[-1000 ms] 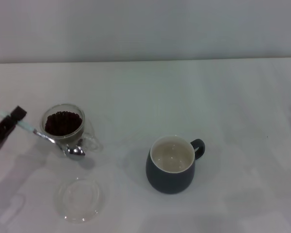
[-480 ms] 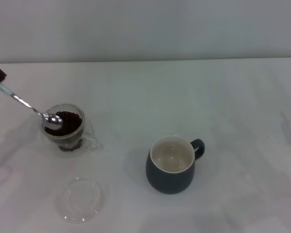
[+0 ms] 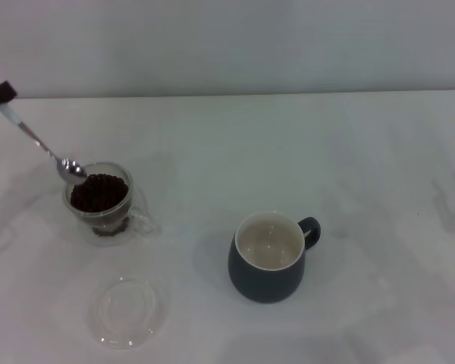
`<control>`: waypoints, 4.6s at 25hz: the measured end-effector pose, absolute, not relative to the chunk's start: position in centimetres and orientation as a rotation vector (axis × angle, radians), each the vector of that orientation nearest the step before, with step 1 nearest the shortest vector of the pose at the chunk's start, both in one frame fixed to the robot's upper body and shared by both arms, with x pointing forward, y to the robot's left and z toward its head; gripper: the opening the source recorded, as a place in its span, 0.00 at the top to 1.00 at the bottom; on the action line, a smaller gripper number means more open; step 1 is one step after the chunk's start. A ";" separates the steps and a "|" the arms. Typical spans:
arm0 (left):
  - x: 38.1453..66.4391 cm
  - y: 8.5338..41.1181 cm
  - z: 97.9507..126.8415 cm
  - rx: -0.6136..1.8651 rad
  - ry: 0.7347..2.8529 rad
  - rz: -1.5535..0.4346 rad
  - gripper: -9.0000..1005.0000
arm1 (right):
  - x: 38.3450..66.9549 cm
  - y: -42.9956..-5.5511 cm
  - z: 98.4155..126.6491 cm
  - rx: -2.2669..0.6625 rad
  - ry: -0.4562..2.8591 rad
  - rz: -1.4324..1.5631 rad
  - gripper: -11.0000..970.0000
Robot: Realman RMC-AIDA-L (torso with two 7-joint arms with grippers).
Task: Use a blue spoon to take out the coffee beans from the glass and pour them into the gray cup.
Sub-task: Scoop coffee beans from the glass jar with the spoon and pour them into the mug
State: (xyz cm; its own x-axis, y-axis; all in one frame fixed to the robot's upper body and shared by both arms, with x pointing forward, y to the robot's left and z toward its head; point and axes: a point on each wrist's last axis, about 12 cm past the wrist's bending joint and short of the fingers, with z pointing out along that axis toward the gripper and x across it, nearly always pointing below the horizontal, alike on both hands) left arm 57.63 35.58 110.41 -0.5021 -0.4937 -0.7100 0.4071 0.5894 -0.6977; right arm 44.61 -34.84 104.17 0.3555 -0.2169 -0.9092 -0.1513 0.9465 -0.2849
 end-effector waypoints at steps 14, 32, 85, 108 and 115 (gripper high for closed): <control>61.6 33.7 111.6 0.009 1.948 -0.984 0.86 | 43.8 -34.3 104.1 -0.345 1.203 0.041 0.59; 61.5 31.7 111.3 0.234 2.004 -0.896 0.86 | 43.3 -34.8 104.1 -0.334 1.209 0.024 0.59; 54.6 34.7 104.7 -0.559 1.880 -1.090 0.86 | 44.7 -35.2 104.3 -0.344 1.230 0.023 0.59; 53.0 34.4 104.9 -0.512 1.760 -1.141 0.86 | 45.1 -35.1 104.6 -0.357 1.215 0.019 0.59; 52.5 34.1 105.0 -0.462 1.737 -1.155 0.86 | 45.1 -35.1 104.7 -0.360 1.201 0.020 0.59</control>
State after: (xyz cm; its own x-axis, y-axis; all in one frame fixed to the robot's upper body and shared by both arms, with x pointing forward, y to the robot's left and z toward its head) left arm 52.55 34.07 105.04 -0.4641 -0.7267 -0.5066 0.1863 0.4790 -0.8578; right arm 45.09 -35.12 104.72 0.3688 -0.1739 -0.9131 -0.2048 0.9430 -0.2623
